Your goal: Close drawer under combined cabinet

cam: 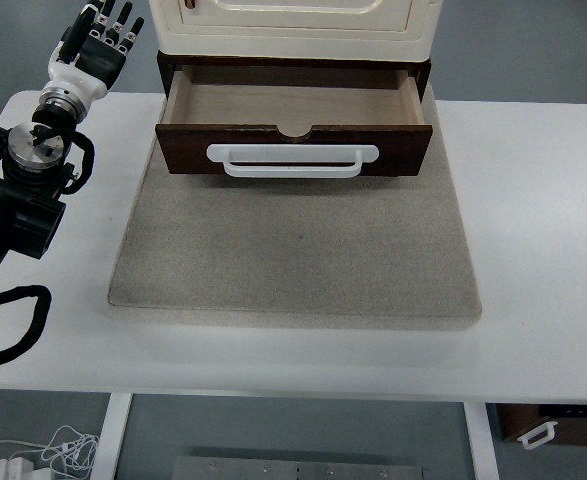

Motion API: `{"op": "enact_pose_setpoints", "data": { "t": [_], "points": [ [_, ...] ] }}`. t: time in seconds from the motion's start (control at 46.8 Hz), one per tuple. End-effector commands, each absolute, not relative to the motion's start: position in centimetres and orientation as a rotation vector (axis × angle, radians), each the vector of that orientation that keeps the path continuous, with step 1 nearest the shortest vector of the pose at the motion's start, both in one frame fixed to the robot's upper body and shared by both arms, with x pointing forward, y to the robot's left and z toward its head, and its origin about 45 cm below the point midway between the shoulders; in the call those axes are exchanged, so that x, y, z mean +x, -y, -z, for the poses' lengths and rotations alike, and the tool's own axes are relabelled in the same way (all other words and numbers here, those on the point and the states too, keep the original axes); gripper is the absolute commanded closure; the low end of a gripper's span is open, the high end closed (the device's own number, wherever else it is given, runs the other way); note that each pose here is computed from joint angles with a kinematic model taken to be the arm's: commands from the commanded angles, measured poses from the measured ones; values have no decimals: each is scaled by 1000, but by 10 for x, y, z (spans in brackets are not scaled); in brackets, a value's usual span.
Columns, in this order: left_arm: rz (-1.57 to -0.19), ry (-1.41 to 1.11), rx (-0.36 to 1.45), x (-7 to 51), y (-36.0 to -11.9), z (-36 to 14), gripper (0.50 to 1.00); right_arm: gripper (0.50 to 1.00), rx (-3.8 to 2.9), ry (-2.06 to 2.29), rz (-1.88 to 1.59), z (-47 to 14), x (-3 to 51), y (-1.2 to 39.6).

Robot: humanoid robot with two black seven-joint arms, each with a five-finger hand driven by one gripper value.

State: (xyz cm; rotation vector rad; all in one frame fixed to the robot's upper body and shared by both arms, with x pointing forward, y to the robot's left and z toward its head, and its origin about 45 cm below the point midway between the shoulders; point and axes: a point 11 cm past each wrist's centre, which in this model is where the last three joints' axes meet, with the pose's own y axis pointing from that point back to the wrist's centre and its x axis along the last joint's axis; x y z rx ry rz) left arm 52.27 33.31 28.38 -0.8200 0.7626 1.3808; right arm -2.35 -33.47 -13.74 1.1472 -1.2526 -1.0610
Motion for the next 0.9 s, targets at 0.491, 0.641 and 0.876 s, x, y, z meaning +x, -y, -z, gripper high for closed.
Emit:
{"op": "enact_pose_setpoints", "data": {
  "t": [0.491,0.641,0.876],
  "points": [
    [-1439,-717,-838,519,-363,-289,500,548,1148,1252,1062,137,-24,334],
    [-1453,-688,-846,518,-377,-297,500,548,1147,1253,1061,137,-24,335],
    [-1502,-610,-845,512,-414,-318,500,548,1147,1253,1061,137,-24,335]
  ]
}}
